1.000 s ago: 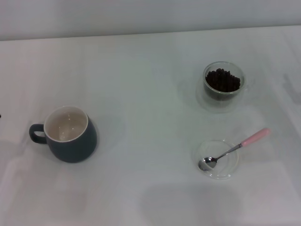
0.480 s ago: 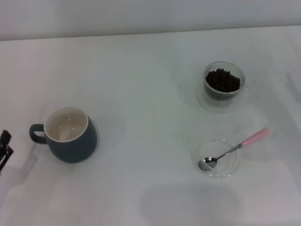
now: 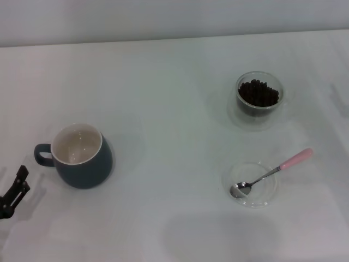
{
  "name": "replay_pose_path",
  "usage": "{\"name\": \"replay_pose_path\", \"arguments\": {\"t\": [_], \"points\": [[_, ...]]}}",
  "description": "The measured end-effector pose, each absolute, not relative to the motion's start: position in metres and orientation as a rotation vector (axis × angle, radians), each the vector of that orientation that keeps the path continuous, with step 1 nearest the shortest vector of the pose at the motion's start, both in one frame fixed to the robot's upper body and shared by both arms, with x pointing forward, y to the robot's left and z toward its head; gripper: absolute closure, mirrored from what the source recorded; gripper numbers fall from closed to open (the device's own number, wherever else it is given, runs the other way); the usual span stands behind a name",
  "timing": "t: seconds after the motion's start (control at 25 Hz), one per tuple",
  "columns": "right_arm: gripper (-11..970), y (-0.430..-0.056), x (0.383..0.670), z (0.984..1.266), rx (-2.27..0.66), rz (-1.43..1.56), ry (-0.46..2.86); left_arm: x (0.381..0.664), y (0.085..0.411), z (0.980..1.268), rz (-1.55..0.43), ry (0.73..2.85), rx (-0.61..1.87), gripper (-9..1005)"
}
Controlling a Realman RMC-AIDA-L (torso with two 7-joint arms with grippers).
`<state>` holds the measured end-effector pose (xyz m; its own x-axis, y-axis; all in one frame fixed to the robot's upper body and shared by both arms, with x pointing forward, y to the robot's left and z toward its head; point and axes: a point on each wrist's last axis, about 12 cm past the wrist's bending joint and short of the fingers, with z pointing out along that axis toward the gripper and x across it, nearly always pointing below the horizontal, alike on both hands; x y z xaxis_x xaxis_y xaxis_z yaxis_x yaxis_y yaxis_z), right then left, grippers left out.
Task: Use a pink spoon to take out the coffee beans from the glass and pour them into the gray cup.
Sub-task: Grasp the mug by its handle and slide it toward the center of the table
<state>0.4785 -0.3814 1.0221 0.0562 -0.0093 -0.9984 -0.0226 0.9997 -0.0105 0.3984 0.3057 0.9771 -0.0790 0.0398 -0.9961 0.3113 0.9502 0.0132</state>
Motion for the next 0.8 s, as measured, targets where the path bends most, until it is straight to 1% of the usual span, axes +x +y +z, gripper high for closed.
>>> {"name": "replay_pose_path", "arguments": {"t": [0.4,0.8], "points": [[89,-0.378,0.481,1.022,-0.024,0.021,1.513,0.423,0.301,0.974,-0.217,1.694,0.303,109],[89,-0.377,0.482,1.022,-0.025,0.023,1.513,0.437,0.295,0.977,-0.231,1.686,0.338,111]]}}
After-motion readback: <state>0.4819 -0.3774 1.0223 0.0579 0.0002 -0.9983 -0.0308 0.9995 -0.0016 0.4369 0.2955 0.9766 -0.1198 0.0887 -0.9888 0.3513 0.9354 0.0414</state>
